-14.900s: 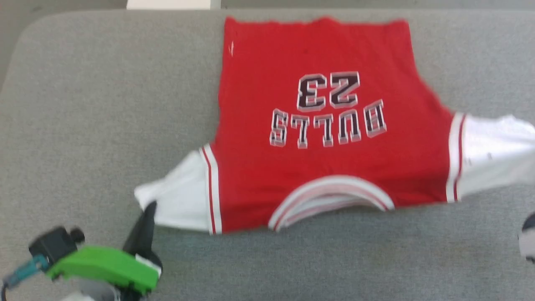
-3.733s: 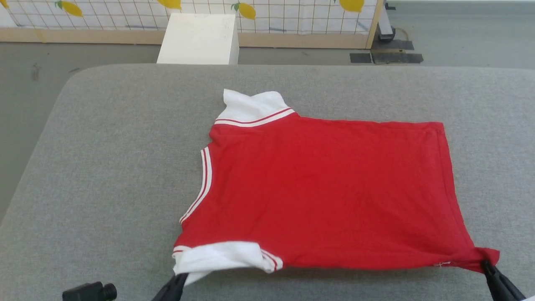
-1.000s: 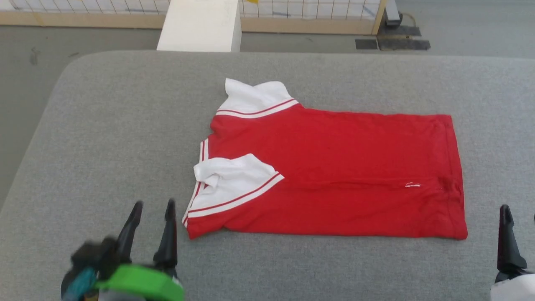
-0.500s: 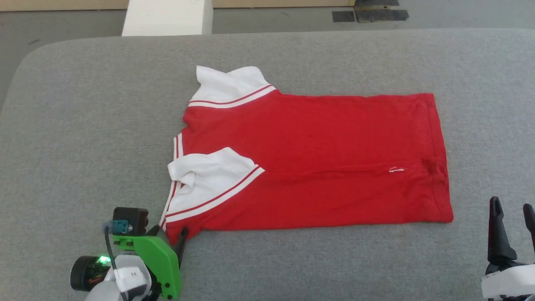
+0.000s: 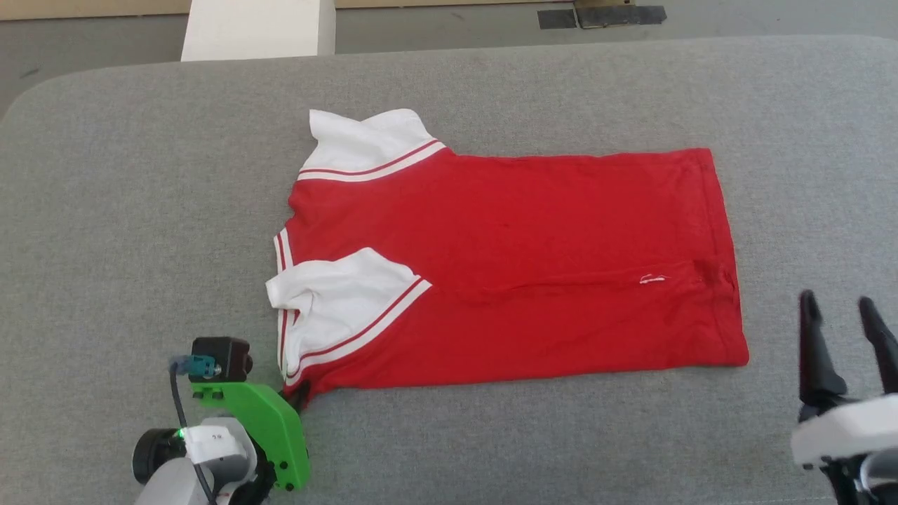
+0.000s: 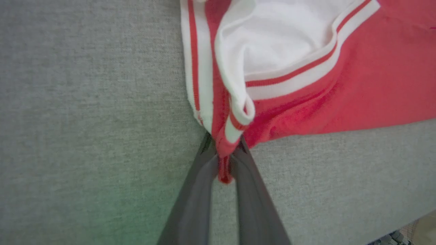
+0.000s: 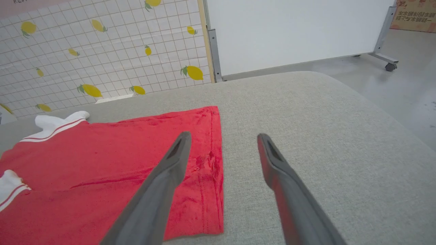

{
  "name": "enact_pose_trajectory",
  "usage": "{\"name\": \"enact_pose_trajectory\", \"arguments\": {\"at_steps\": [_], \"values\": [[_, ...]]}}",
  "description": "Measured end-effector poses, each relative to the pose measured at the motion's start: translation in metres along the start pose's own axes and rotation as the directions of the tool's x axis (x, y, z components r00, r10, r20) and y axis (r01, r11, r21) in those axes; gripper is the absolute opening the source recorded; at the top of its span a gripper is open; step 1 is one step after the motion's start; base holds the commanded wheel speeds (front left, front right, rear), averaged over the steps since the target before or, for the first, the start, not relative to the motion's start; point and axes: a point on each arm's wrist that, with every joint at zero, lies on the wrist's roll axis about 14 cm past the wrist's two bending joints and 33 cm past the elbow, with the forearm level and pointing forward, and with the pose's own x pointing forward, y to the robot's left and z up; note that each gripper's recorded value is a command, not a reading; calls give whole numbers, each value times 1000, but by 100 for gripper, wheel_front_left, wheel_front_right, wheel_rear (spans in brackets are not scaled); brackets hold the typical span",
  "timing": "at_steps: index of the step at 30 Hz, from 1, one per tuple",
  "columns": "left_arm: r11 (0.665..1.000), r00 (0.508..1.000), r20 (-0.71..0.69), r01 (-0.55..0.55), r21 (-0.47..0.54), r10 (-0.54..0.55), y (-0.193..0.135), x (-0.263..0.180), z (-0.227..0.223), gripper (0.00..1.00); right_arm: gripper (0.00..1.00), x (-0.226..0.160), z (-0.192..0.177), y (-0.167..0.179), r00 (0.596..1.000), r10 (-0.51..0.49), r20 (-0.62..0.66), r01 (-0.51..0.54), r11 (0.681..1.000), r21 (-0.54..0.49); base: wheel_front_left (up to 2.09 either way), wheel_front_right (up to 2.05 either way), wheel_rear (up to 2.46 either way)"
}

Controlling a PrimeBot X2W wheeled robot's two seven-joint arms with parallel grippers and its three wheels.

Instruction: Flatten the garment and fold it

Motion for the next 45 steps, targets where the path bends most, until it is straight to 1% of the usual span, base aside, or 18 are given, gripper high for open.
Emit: {"name": "enact_pose_trajectory", "arguments": {"at_steps": [2,5,9,11,13,24,30,31,32,33,37,39,42,45], "values": [[1000,1000,12,0,-10,0,0,-1,1,0,100,3,-6,6,998,15,-58,-15,1000,1,0,0,0],[1000,1000,23,-1,-19,2,0,-5,0,0,100,5,-26,5,979,16,-205,-10,999,31,0,0,0],[999,999,32,-5,-32,6,1,-7,-2,0,100,0,-61,0,907,10,-421,2,1000,29,0,0,0],[999,999,32,-7,-39,8,2,-8,-3,0,100,0,-68,-1,879,13,-476,-6,1000,15,0,0,0],[999,999,38,-8,-46,10,2,-8,-3,0,100,1,-73,-1,861,16,-508,-18,1000,1,0,0,0],[998,1000,31,-4,-60,6,3,-4,-5,0,100,6,-113,3,778,22,-628,-11,1000,21,0,0,0],[998,1000,28,5,-60,-3,2,1,-3,0,100,11,-127,9,759,34,-650,-13,999,36,0,0,0],[998,1000,28,7,-61,-5,2,1,-3,0,77,11,-128,10,756,35,-654,-15,999,36,0,0,0],[998,1000,27,8,-62,-6,2,2,-3,0,31,13,-129,10,758,34,-651,-14,999,37,0,0,0],[998,1000,27,10,-62,-8,2,2,-2,0,0,14,-129,9,760,33,-649,-12,999,37,0,0,0],[998,999,33,11,-69,-8,2,3,1,0,0,18,-127,7,765,33,-643,-8,999,42,0,0,0],[996,999,39,12,-85,-9,2,3,2,0,0,19,-124,6,775,34,-631,-3,999,51,0,0,0],[994,998,54,18,-109,-12,2,0,5,0,0,23,-112,4,807,35,-589,7,998,70,0,0,0],[992,996,84,13,-129,-2,4,-7,10,0,0,28,-93,3,848,37,-528,13,996,90,0,0,0]]}}
